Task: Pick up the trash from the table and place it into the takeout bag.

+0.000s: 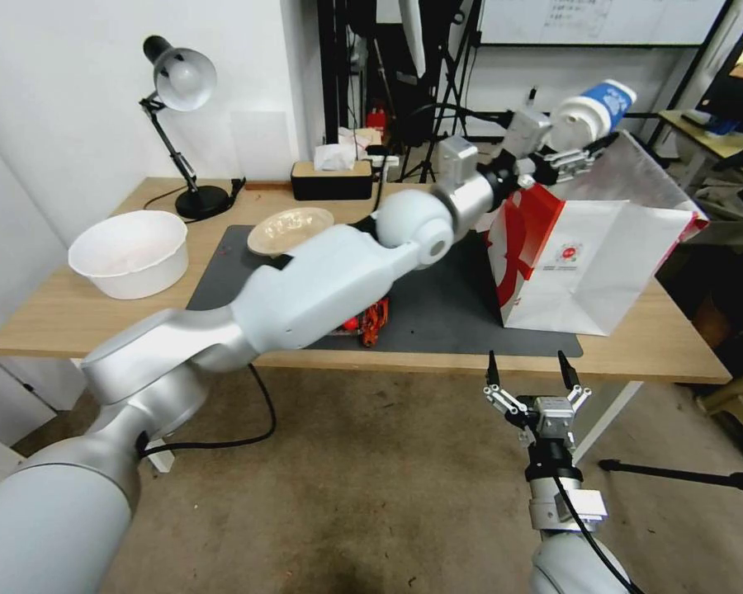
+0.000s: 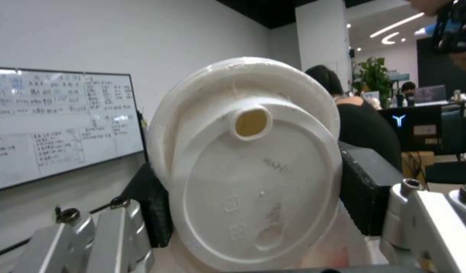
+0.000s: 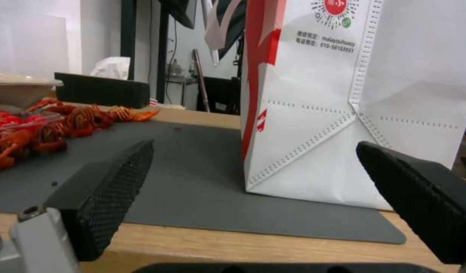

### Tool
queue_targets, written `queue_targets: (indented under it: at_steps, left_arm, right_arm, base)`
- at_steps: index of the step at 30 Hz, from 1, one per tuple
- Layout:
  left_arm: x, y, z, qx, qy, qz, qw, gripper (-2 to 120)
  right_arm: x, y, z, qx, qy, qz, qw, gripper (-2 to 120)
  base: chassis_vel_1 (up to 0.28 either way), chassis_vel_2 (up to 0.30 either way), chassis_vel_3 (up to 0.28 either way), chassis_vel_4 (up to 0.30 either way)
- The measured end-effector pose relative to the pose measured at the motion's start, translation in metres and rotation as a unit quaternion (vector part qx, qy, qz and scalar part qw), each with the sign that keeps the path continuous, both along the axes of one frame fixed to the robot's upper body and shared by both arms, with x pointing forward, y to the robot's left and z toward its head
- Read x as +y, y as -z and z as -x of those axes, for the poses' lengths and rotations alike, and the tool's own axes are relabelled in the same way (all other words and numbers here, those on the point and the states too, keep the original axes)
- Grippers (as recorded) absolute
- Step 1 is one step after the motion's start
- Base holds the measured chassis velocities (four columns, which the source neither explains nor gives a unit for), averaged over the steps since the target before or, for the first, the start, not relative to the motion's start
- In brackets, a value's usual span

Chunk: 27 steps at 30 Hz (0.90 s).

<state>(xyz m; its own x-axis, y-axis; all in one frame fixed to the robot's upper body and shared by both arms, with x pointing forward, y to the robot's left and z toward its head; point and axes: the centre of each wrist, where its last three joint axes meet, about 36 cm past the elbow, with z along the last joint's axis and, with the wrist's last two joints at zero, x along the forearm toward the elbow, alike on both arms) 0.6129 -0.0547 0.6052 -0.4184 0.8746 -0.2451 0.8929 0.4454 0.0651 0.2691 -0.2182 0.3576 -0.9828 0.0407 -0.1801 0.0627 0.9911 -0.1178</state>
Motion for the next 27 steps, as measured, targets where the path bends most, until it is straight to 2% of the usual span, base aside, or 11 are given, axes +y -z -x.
queue_targets:
  at_steps: [7, 15, 24, 27]
  left_arm:
    - [-0.008, 0.008, -0.008, 0.005, -0.002, -0.007, 1.0, 67]
    - [-0.01, 0.007, -0.007, 0.005, -0.004, -0.008, 0.9999, 97]
    - [-0.013, 0.005, -0.008, 0.002, -0.016, -0.006, 0.9999, 100]
    - [0.001, -0.006, -0.01, -0.001, -0.038, 0.014, 0.9992, 100]
  right_arm:
    - [0.0, 0.0, 0.0, -0.001, 0.0, -0.001, 1.0, 100]
    - [-0.002, -0.001, -0.001, -0.002, 0.003, -0.002, 1.0, 100]
    - [-0.003, -0.003, -0.001, -0.003, 0.005, -0.007, 1.0, 100]
    - [-0.004, -0.003, -0.001, -0.003, 0.006, -0.007, 1.0, 100]
  base:
    - [0.0, 0.0, 0.0, 0.0]
    - [0.0, 0.0, 0.0, 0.0]
    - [0.0, 0.0, 0.0, 0.0]
    - [0.0, 0.0, 0.0, 0.0]
